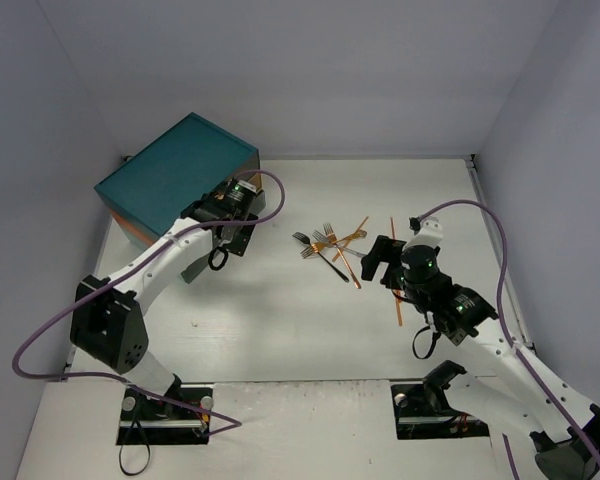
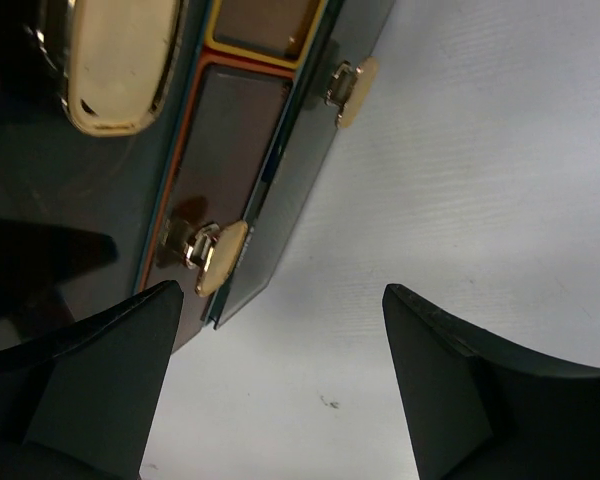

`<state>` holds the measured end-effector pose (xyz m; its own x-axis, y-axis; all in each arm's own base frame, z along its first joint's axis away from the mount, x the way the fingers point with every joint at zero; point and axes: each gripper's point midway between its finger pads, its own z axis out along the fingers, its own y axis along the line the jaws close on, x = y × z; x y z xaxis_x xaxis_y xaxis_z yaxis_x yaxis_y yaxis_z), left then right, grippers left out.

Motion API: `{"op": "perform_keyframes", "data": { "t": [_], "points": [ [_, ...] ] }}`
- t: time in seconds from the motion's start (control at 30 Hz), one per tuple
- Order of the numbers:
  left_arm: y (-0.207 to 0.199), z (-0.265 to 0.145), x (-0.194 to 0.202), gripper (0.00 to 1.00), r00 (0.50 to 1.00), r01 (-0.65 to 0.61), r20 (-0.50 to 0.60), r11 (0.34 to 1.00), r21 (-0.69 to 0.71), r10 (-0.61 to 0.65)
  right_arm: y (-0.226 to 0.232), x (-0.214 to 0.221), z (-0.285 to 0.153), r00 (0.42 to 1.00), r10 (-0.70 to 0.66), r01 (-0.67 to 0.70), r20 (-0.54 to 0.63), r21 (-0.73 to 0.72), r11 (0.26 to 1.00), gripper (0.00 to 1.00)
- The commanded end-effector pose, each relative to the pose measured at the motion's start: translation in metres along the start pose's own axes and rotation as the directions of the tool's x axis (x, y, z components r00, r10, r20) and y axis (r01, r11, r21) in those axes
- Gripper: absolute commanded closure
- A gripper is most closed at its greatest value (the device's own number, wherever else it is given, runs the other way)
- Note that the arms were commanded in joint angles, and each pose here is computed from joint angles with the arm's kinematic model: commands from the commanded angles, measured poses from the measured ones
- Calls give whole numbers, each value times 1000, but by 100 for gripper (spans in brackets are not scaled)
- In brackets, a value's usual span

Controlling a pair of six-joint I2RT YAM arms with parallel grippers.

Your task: Sort the eating utensils into containers

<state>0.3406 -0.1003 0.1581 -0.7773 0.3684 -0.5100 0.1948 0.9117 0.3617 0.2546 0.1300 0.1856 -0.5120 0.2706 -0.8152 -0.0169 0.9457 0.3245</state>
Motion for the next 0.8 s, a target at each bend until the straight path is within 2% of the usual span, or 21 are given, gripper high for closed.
{"op": "perform_keyframes", "data": {
  "t": [0.0,0.13,0.33,0.5,0.77],
  "points": [
    [15,17,-17,21,999,9,48,998,-68,-6,9,-6,-3,997,70,-69,28,-49,996,11],
    [11,28,-13,21,1000,16,20,998,-54,-15,11,3,-3,998,62,-62,-4,-74,995,12],
    [-14,28,2,21,999,41,-23,997,70,-40,9,3,-6,997,81,-80,9,-73,994,12],
    [-40,8,11,21,996,94,-25,972,214,-91,2,-4,-9,996,78,-76,46,-47,996,12],
    [-103,-47,16,21,997,58,15,900,433,-71,-4,-14,-2,997,41,-43,68,22,999,12]
  ]
}}
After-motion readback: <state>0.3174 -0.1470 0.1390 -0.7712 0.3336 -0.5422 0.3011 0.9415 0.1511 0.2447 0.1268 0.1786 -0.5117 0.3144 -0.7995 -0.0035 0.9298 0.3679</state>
